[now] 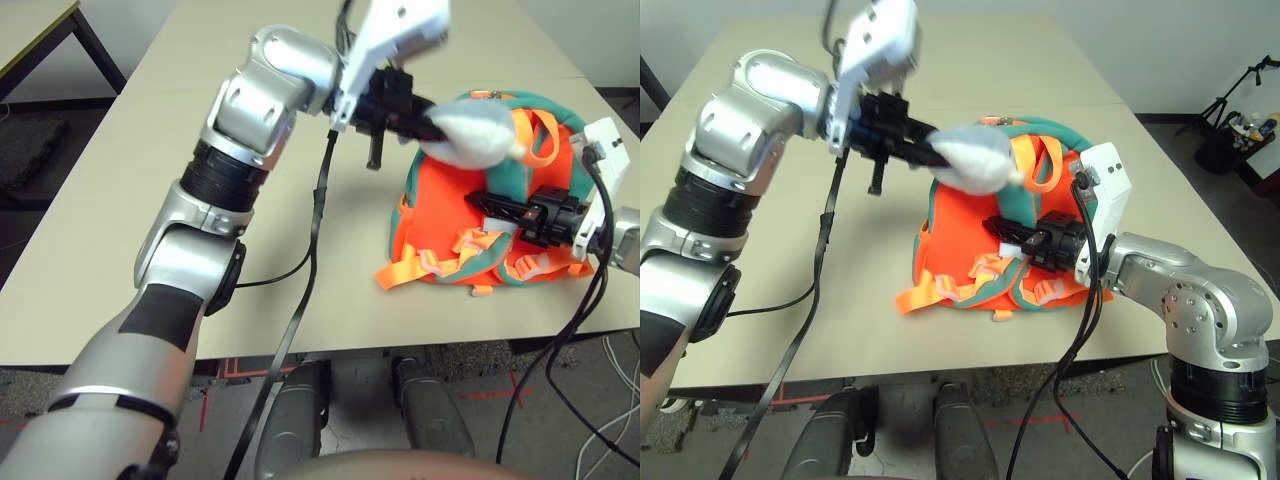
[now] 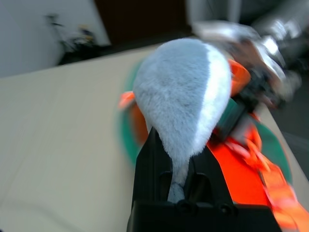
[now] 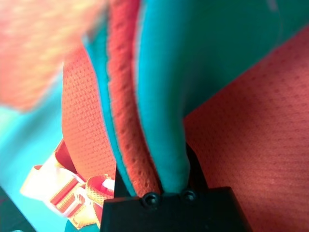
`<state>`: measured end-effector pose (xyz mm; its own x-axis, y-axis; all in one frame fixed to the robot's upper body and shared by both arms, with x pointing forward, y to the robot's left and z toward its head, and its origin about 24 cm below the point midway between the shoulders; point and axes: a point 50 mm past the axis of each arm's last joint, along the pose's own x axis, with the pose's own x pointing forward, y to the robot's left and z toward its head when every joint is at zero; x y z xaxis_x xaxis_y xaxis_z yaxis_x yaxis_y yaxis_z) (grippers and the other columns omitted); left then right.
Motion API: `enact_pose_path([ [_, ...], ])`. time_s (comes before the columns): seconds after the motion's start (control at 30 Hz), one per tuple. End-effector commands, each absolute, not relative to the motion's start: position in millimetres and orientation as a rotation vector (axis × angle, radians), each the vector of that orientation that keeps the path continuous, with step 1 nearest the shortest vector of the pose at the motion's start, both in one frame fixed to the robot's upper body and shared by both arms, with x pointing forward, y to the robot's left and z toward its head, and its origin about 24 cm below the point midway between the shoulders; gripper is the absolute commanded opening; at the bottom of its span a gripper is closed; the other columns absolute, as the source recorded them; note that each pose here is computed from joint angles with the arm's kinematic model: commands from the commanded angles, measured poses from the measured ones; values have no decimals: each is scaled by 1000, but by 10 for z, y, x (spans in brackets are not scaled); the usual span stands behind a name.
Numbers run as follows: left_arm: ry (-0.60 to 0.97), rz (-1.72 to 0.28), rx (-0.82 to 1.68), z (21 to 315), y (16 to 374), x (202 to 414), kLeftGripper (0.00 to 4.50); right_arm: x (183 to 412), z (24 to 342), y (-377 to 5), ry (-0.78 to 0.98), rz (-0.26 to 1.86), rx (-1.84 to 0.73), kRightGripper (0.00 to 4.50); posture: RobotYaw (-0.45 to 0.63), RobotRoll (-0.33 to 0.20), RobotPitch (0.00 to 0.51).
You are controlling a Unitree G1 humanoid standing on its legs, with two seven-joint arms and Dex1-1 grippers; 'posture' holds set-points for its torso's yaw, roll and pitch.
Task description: Put the pencil case into the backpack and zip it.
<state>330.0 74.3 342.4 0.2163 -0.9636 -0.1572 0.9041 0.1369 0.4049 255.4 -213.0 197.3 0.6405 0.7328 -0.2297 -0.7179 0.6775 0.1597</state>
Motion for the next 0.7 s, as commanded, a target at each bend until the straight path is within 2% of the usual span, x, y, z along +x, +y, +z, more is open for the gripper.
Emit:
enact_pose_path([
  [0.03, -72, -1305, 181, 3421, 1035, 3333, 136, 2536, 1835, -2076, 351, 841, 78, 115, 26, 0, 173],
  [0.2, 107, -1283, -55, 3419, 1381, 3223, 136, 2548, 1827, -2068, 350, 843, 82, 115, 37, 0, 182],
  [0.4, 214, -1318, -334, 3427, 1621, 3024, 136, 2552, 1804, -2062, 357, 846, 87, 115, 47, 0, 191],
  [0.53, 186, -1304, -480, 3424, 1770, 2996, 135, 2560, 1800, -2062, 359, 847, 88, 114, 54, 0, 191],
  [0.7, 98, -1259, -687, 3414, 1904, 3076, 135, 2586, 1791, -2075, 363, 843, 82, 114, 61, 0, 186],
])
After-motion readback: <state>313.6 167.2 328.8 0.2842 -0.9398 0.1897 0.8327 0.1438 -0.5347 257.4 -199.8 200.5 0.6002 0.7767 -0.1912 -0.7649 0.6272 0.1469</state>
